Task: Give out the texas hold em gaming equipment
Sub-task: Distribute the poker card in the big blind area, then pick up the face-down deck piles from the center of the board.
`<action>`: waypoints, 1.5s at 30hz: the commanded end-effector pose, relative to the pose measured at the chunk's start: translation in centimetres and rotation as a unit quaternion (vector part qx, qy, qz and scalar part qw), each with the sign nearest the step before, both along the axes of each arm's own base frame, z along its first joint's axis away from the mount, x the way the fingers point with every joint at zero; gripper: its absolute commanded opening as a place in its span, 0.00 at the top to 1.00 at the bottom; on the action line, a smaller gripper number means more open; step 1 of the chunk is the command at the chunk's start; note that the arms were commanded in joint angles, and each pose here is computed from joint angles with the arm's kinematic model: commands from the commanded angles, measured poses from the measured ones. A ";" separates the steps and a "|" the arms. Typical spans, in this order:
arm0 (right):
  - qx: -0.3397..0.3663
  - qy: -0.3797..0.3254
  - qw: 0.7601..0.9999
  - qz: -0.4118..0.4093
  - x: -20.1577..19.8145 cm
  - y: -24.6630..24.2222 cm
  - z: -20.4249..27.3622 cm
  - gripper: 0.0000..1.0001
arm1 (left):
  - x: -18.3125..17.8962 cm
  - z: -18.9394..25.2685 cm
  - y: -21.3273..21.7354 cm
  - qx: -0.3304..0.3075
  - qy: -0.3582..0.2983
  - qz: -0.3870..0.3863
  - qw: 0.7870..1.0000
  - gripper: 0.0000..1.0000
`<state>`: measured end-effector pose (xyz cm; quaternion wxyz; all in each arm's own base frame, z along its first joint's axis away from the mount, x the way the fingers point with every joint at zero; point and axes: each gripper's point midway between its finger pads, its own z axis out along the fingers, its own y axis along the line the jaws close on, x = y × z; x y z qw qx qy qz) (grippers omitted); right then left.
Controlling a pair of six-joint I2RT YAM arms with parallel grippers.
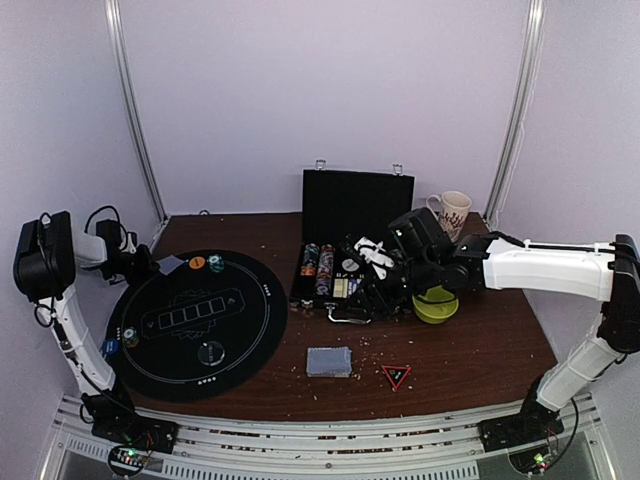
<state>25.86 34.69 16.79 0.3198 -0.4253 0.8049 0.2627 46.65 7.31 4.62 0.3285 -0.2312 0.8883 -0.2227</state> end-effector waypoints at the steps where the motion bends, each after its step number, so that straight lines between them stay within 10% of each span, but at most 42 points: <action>1: -0.004 -0.008 1.000 -0.005 0.0 0.0 1.0 0.23 | 0.1 -1.7 0.8 0.018 0.022 0.004 1.000 1.00; 7: -0.006 -0.011 1.000 -0.003 -0.1 0.2 1.1 0.22 | -0.7 -3.0 1.1 0.034 0.050 0.002 0.998 0.98; 23: -0.142 -0.058 0.985 0.083 -2.2 0.4 -4.0 0.00 | -3.4 7.5 2.0 0.152 -0.015 0.027 0.988 0.39; 31: -0.215 -0.057 0.959 0.174 -4.4 1.4 -9.0 0.00 | -6.3 16.9 -11.7 0.183 -0.137 -0.129 0.965 0.17; 45: -0.241 0.003 0.939 0.247 -6.3 2.1 -12.7 0.00 | -12.3 13.3 -24.5 0.091 -0.124 -0.305 0.940 0.12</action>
